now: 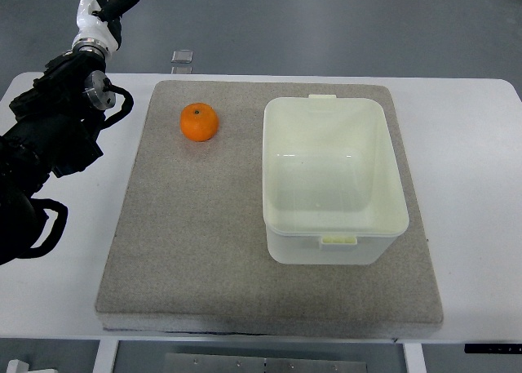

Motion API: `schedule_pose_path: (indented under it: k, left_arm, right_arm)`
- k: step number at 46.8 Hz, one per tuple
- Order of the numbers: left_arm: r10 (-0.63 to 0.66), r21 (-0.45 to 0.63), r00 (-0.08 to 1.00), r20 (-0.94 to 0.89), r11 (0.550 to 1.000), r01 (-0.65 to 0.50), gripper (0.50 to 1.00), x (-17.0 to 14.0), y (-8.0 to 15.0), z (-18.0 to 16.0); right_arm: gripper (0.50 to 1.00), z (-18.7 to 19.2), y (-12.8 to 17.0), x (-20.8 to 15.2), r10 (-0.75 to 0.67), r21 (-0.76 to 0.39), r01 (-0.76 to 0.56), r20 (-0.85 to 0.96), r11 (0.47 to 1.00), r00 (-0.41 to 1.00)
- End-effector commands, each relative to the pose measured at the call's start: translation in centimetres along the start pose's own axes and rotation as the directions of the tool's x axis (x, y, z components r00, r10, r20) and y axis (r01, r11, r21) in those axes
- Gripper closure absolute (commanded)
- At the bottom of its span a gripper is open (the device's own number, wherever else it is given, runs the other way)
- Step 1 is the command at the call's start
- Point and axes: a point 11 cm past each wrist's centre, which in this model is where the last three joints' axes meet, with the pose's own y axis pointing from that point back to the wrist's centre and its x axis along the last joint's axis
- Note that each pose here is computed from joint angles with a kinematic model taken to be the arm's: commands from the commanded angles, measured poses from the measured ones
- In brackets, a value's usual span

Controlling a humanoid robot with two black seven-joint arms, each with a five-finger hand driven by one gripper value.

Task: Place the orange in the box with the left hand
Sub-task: 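Raise the left hand and swing it out over the mat, then move the left hand down toward the orange, fingers open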

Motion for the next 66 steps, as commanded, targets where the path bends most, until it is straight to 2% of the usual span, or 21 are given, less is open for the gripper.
schedule_pose_path:
  k: [1, 25, 31, 37, 42, 47, 66]
  left_arm:
    - [0.001, -0.001, 1.000, 0.000, 1.000, -0.001, 0.519, 0.0, 0.0, 0.0]
    - [-0.017, -0.014, 1.000, 0.026, 1.000, 0.017, 0.512, -0.3, -0.1, 0.3]
    - [-0.077, -0.012, 0.989, 0.127, 0.997, 0.079, 0.516, -1.1, -0.2, 0.9]
    - [-0.190, -0.005, 0.952, 0.241, 0.980, 0.197, 0.525, -1.6, -0.6, 2.3]
    - [-0.286, 0.014, 0.896, 0.340, 0.954, 0.300, 0.525, -2.0, -0.9, 4.2]
    - [-0.372, 0.083, 0.799, 0.472, 0.921, 0.380, 0.525, -2.6, -0.8, 4.5]
    - [-0.549, 0.315, 0.442, 0.710, 0.808, 0.498, 0.525, -6.2, 0.5, 1.6]
  right_arm:
    - [0.556, 0.0, 0.0, 0.0, -0.001, 0.000, 0.001, 0.000, 1.000, 1.000]
    - [0.556, 0.0, 0.0, 0.0, -0.001, 0.000, 0.001, 0.000, 1.000, 1.000]
    - [0.556, 0.0, 0.0, 0.0, 0.001, 0.000, -0.001, 0.000, 1.000, 1.000]
    - [0.556, 0.0, 0.0, 0.0, 0.001, 0.000, -0.001, 0.000, 1.000, 1.000]
    - [0.556, 0.0, 0.0, 0.0, -0.001, 0.000, 0.001, 0.000, 1.000, 1.000]
    - [0.556, 0.0, 0.0, 0.0, -0.001, 0.000, 0.001, 0.000, 1.000, 1.000]
    - [0.556, 0.0, 0.0, 0.0, -0.001, 0.000, 0.001, 0.000, 1.000, 1.000]
